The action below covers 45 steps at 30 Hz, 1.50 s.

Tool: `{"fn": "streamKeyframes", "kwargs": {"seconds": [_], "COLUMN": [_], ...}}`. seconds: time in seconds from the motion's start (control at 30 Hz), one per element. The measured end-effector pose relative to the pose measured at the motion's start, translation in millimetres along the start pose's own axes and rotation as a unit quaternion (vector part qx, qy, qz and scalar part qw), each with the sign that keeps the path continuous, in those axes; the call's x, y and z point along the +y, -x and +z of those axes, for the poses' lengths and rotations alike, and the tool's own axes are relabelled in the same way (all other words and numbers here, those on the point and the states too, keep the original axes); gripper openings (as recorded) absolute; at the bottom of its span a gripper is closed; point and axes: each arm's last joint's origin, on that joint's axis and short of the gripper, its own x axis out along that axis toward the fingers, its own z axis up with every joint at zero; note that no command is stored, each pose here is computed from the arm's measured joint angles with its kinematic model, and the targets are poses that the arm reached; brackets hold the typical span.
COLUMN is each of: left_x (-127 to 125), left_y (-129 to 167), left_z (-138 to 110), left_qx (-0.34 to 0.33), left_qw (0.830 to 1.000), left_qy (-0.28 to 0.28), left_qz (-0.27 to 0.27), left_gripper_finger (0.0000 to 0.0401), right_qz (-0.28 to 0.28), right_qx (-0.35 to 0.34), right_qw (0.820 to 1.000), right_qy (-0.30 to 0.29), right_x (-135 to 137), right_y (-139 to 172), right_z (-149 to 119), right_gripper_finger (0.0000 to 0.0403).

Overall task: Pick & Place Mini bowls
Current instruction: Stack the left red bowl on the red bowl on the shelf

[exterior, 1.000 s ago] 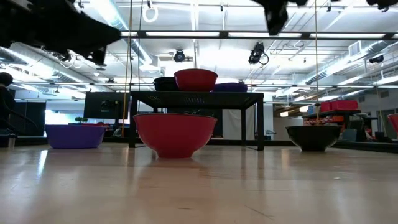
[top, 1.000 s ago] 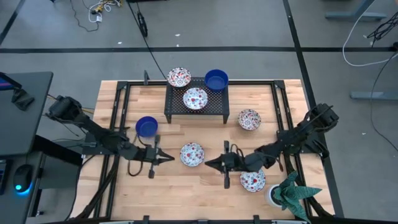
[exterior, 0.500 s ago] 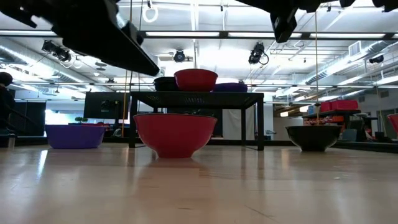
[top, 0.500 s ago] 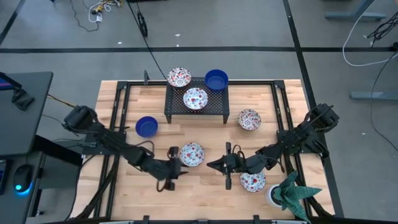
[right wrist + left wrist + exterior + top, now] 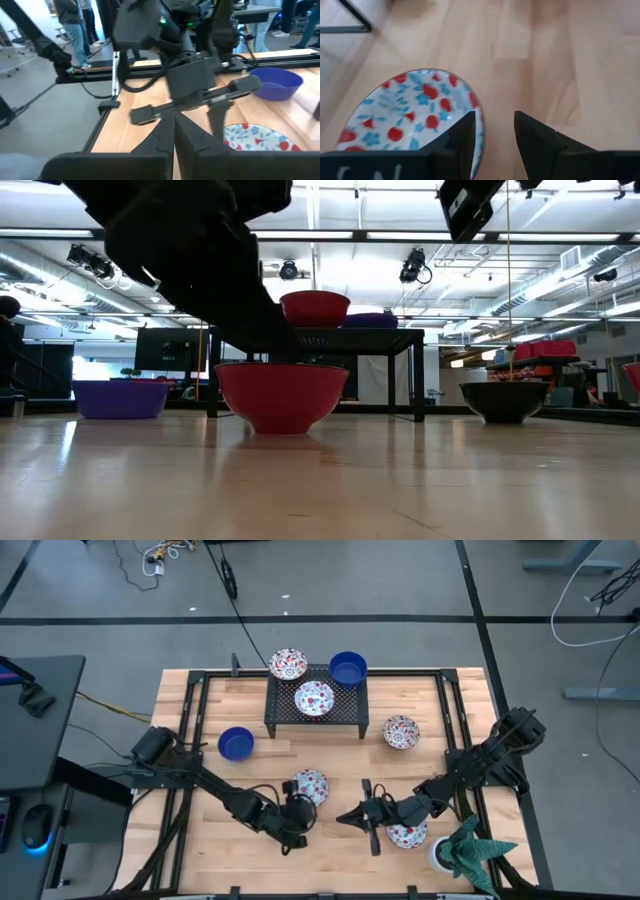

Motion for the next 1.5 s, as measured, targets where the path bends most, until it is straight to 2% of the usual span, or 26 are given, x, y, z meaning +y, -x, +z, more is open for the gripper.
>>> {"fn": "streamKeyframes", "kwargs": {"seconds": [0.2, 0.53, 0.8, 1.03, 1.17, 1.5], "left_x": [0.9, 1.1, 4.8, 5.2, 5.2, 5.5], "left_y": [-1.2, -1.1, -0.6, -0.5, -0.5, 0.2], "left_z": [-0.5, -3.2, -11.0, -11.6, -11.5, -12.2], "left_qx": [-0.008, 0.01, 0.044, 0.046, 0.045, 0.055], "left_qw": [0.999, 0.999, 0.998, 0.998, 0.998, 0.998], "left_qy": [0.038, 0.033, 0.031, 0.03, 0.028, 0.005], "left_qz": [0.02, 0.01, 0.027, 0.03, 0.031, 0.024], "left_gripper_finger": [0.0138, 0.0138, 0.0138, 0.0135, 0.0113, 0.002], "right_qz": [0.016, 0.025, 0.025, 0.025, 0.025, 0.028], "right_qx": [0.009, 0.012, 0.012, 0.012, 0.013, 0.014], "right_qw": [1.0, 0.999, 0.999, 0.999, 0.999, 0.999], "right_qy": [0.017, 0.038, 0.044, 0.045, 0.035, 0.029], "right_x": [9.9, 14.9, 14.9, 14.9, 14.9, 15.2], "right_y": [5.1, 7.9, 7.9, 7.9, 7.9, 8.0], "right_z": [-3.6, -5.1, -5.2, -5.2, -5.3, -5.4], "right_gripper_finger": [0.0015, 0.0016, 0.0016, 0.0016, 0.0016, 0.0016]}}
